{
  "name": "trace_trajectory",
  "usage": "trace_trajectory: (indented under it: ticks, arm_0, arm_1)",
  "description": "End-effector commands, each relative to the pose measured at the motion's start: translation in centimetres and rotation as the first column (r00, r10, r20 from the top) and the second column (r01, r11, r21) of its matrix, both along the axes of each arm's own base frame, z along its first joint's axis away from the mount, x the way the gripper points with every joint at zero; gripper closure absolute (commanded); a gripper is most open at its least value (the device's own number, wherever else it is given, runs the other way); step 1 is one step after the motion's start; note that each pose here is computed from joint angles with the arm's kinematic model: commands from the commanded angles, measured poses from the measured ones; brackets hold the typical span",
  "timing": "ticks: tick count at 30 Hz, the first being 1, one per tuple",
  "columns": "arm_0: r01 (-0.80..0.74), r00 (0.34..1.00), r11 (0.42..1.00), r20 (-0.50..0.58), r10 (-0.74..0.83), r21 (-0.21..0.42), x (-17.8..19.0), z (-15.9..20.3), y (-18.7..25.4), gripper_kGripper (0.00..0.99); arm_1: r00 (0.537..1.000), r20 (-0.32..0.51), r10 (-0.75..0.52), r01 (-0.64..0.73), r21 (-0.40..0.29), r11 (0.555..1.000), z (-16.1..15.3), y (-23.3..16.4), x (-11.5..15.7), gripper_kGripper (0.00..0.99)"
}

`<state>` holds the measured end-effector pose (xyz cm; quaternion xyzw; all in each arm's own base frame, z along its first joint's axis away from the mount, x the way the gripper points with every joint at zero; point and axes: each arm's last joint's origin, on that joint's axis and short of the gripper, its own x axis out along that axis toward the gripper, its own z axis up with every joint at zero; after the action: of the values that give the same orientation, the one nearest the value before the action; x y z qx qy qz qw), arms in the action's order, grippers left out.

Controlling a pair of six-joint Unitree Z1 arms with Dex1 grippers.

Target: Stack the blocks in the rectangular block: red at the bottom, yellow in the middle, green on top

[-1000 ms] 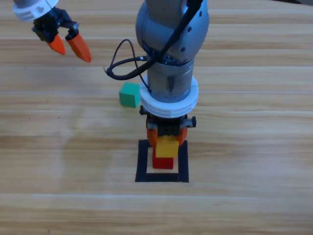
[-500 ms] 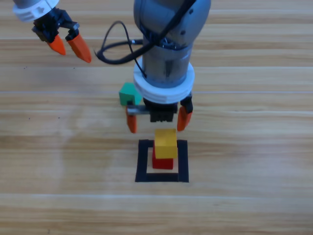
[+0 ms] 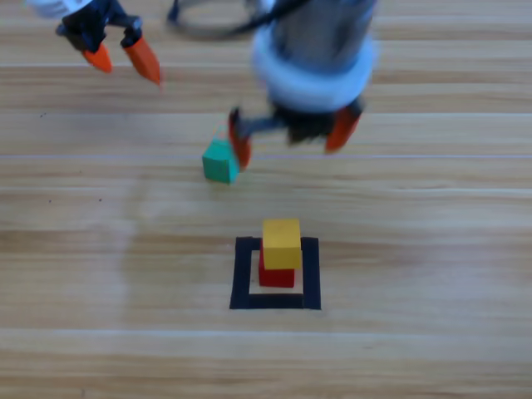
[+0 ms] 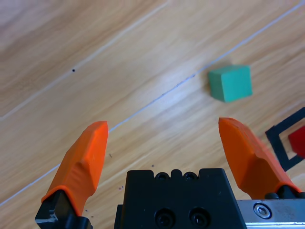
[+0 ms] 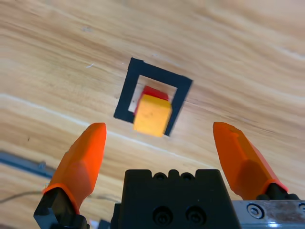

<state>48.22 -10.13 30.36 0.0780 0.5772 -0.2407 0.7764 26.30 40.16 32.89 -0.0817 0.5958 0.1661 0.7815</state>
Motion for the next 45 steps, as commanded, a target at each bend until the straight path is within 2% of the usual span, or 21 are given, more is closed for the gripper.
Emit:
trace_trajectory:
  ticks: [1, 6, 8, 11, 13, 18, 20, 21, 24, 25, 26, 32, 38, 45]
  arm_0:
    - [0.010, 0.998, 0.999, -0.060, -0.008, 0.037, -0.9, -2.2, -7.5, 0.000]
    - [-0.026, 0.996, 0.997, -0.086, 0.032, 0.076, -2.6, -3.7, -13.7, 0.000]
    - [-0.049, 0.993, 0.994, -0.101, 0.058, 0.095, -3.1, -4.7, -15.4, 0.000]
    - [-0.088, 0.988, 0.989, -0.113, 0.101, 0.120, -3.5, -6.0, -17.1, 0.000]
    - [-0.121, 0.983, 0.982, -0.123, 0.139, 0.143, -3.3, -7.3, -17.6, 0.000]
    - [-0.189, 0.967, 0.961, -0.131, 0.218, 0.200, -2.9, -9.7, -18.0, 0.014]
    - [-0.202, 0.964, 0.954, -0.129, 0.234, 0.222, -2.7, -10.5, -18.0, 0.024]
    - [-0.209, 0.962, 0.949, -0.124, 0.242, 0.235, -2.7, -10.8, -18.0, 0.027]
    - [-0.217, 0.962, 0.940, -0.108, 0.252, 0.264, -2.4, -11.5, -17.9, 0.027]
    - [-0.219, 0.962, 0.937, -0.102, 0.254, 0.272, -2.4, -11.6, -17.9, 0.025]
    - [-0.218, 0.962, 0.937, -0.099, 0.253, 0.275, -2.3, -11.6, -17.9, 0.022]
    - [-0.192, 0.965, 0.937, -0.115, 0.234, 0.290, -2.4, -12.1, -17.9, 0.000]
    - [-0.175, 0.966, 0.935, -0.131, 0.224, 0.308, -2.5, -12.5, -17.8, 0.000]
    - [-0.160, 0.963, 0.931, -0.154, 0.220, 0.327, -2.3, -14.4, -18.0, 0.057]
  arm_1:
    - [0.990, 0.137, 0.041, -0.057, 0.119, 0.991, 10.5, -9.1, -3.6, 0.001]
    - [0.997, 0.056, 0.057, -0.066, 0.178, 0.982, 8.1, -15.0, -1.7, 0.000]
    - [0.991, 0.042, 0.123, -0.130, 0.246, 0.961, 6.2, -16.6, -1.1, 0.000]
    - [0.969, 0.087, 0.233, -0.249, 0.361, 0.899, 3.9, -18.8, -1.4, 0.000]
    - [0.945, 0.141, 0.296, -0.327, 0.383, 0.864, 2.7, -19.6, -1.9, 0.000]
    - [0.878, 0.283, 0.387, -0.471, 0.366, 0.802, 1.7, -21.3, -4.7, 0.000]
    - [0.817, 0.367, 0.444, -0.563, 0.347, 0.750, 2.4, -22.2, -6.3, 0.000]
    - [0.789, 0.415, 0.452, -0.592, 0.320, 0.739, 3.3, -22.9, -7.1, 0.000]
    - [0.748, 0.484, 0.454, -0.627, 0.291, 0.723, 4.5, -24.4, -9.0, 0.000]
    - [0.736, 0.492, 0.465, -0.645, 0.299, 0.703, 4.4, -24.7, -9.6, 0.000]
    - [0.727, 0.498, 0.474, -0.660, 0.315, 0.682, 4.3, -24.6, -9.8, 0.000]
    - [0.724, 0.450, 0.523, -0.681, 0.345, 0.646, 2.8, -23.5, -8.7, 0.000]
    - [0.714, 0.418, 0.562, -0.697, 0.346, 0.628, 1.6, -22.2, -8.0, 0.000]
    - [0.699, 0.402, 0.591, -0.712, 0.316, 0.627, 0.7, -21.4, -7.6, 0.000]
